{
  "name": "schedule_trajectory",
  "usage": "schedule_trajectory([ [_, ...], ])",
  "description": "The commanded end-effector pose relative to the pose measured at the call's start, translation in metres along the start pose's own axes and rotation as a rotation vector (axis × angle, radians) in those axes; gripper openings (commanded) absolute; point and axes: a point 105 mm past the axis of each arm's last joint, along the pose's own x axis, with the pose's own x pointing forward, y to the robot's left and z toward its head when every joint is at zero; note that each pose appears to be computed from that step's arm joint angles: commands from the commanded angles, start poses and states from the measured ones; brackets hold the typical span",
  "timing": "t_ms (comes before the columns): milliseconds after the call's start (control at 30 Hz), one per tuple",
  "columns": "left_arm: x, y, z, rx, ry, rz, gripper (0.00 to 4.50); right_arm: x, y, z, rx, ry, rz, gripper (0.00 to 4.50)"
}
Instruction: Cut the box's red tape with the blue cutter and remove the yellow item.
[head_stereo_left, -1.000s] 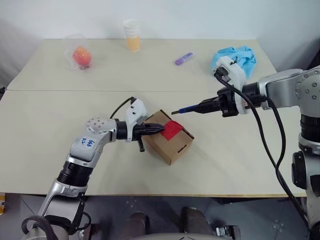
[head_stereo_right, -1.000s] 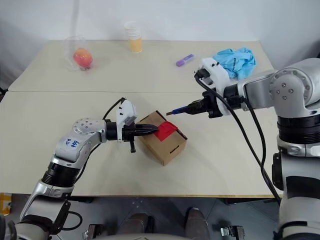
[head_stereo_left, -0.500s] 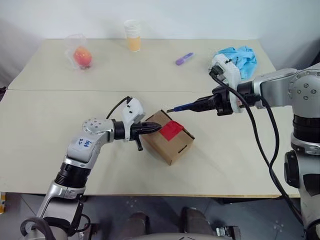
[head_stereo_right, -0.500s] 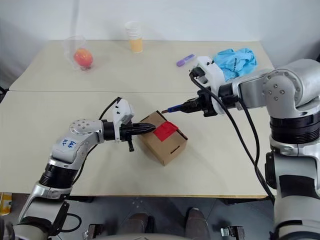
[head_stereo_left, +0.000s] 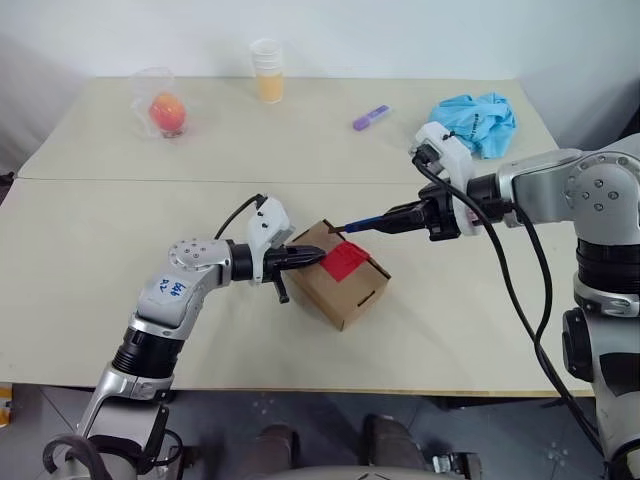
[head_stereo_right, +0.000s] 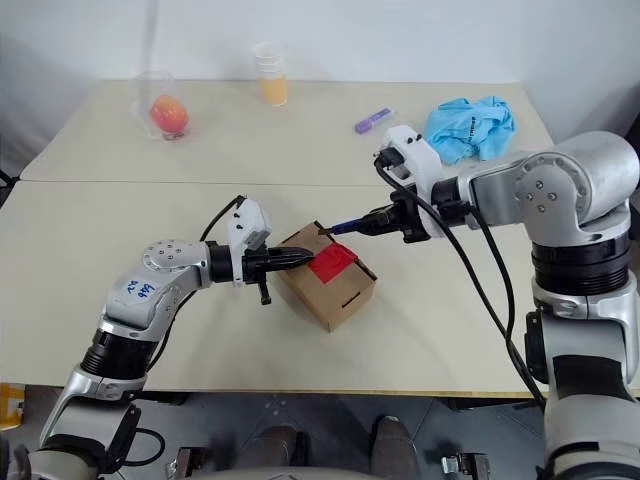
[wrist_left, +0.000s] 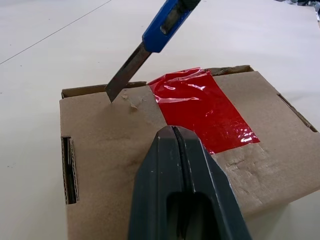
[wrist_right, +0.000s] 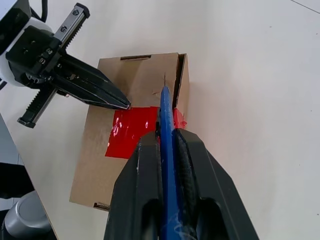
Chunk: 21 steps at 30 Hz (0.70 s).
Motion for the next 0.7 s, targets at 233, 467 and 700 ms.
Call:
schedule_trajectory([
  [233,0.003,-0.004,-0.01,-0.017,0.032,-0.012,0.0,-0.008,-0.004,0.013,-0.029,-0.065,-0.026,0.11],
  [467,0.003,-0.004,-0.009,-0.013,0.034,-0.013,0.0,-0.004,-0.006,0.004,-0.011,-0.049,-0.02,0.11],
  [700,0.003,-0.004,-0.01,-0.015,0.035,-0.012,0.0,-0.005,-0.002,0.002,-0.009,-0.041,-0.007,0.11],
])
